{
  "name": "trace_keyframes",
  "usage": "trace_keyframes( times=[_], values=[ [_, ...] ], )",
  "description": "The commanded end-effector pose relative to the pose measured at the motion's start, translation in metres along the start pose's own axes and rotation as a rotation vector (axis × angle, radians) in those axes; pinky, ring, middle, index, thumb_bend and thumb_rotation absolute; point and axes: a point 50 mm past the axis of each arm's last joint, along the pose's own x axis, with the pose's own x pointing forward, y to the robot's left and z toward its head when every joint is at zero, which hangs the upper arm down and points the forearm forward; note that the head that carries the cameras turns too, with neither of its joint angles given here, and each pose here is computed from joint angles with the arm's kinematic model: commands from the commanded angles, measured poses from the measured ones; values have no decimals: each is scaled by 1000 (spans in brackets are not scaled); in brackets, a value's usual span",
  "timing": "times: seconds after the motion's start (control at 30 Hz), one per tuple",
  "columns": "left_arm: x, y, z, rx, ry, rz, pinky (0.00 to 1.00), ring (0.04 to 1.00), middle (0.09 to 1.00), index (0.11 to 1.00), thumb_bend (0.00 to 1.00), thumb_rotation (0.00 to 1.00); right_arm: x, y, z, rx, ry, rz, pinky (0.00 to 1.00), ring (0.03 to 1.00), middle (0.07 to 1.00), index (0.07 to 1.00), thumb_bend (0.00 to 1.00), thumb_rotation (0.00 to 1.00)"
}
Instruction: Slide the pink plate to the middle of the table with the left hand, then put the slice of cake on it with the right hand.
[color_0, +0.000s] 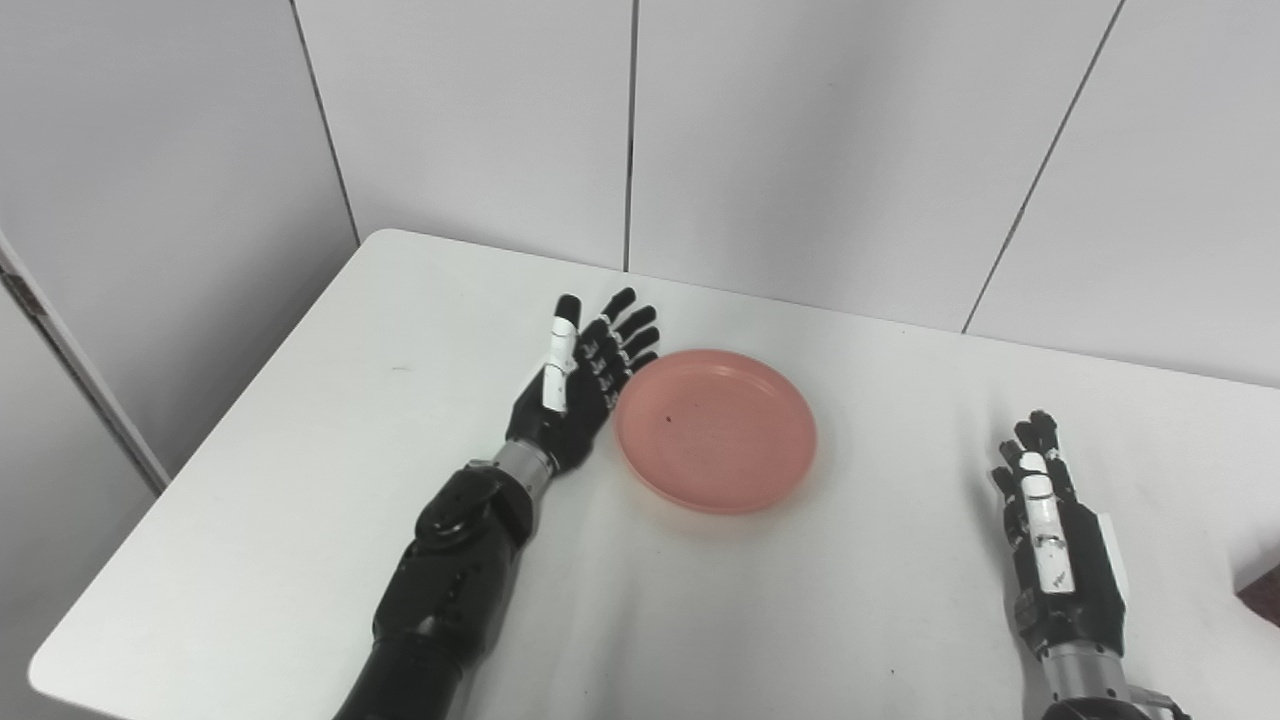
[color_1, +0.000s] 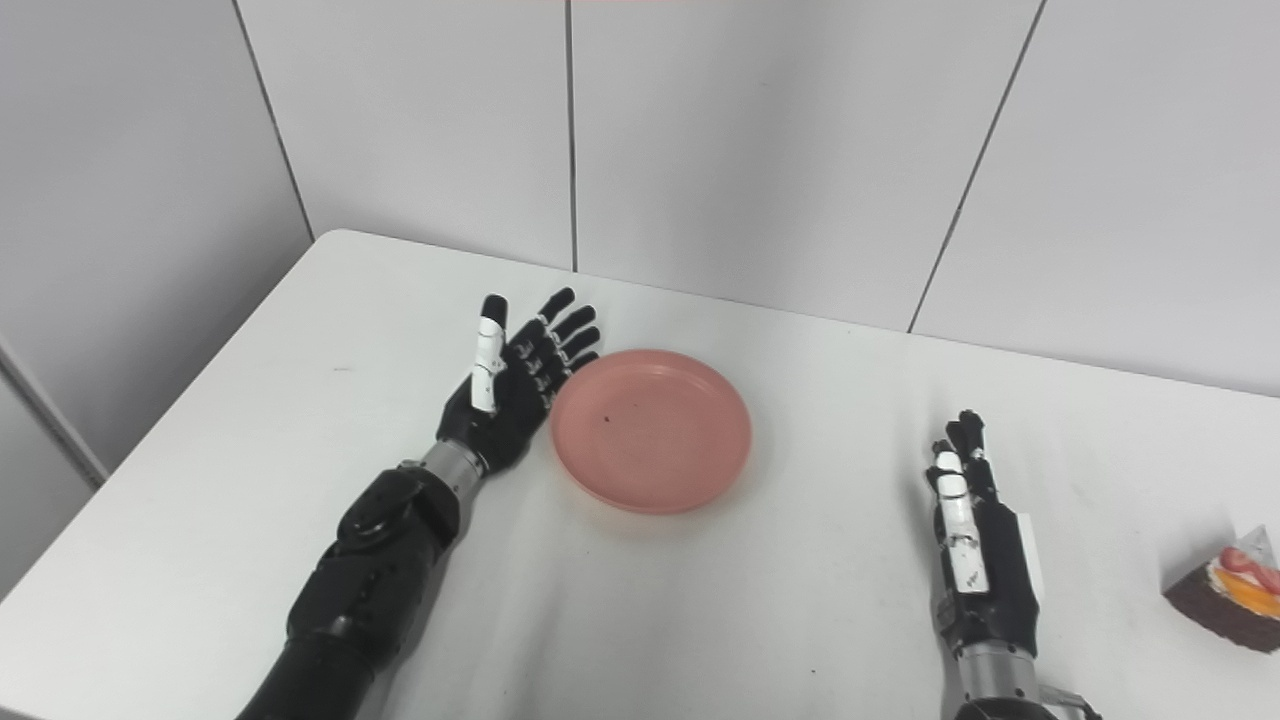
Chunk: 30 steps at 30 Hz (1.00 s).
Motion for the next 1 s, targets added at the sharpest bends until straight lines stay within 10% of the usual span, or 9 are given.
trace_keyframes(
  times=[0.0,0.7,0.97],
  values=[
    [-6,-8,-13,5,33,11,997,987,983,985,868,1000,11,7,15,6,-92,5,1000,994,994,1000,609,811],
    [-52,-56,-50,76,30,35,1000,1000,1000,1000,784,1000,17,45,21,-18,-92,12,1000,990,969,985,634,758],
    [-55,-56,-57,99,40,8,1000,1000,1000,1000,777,1000,34,6,65,-176,-127,58,970,962,956,968,582,600]
  ],
)
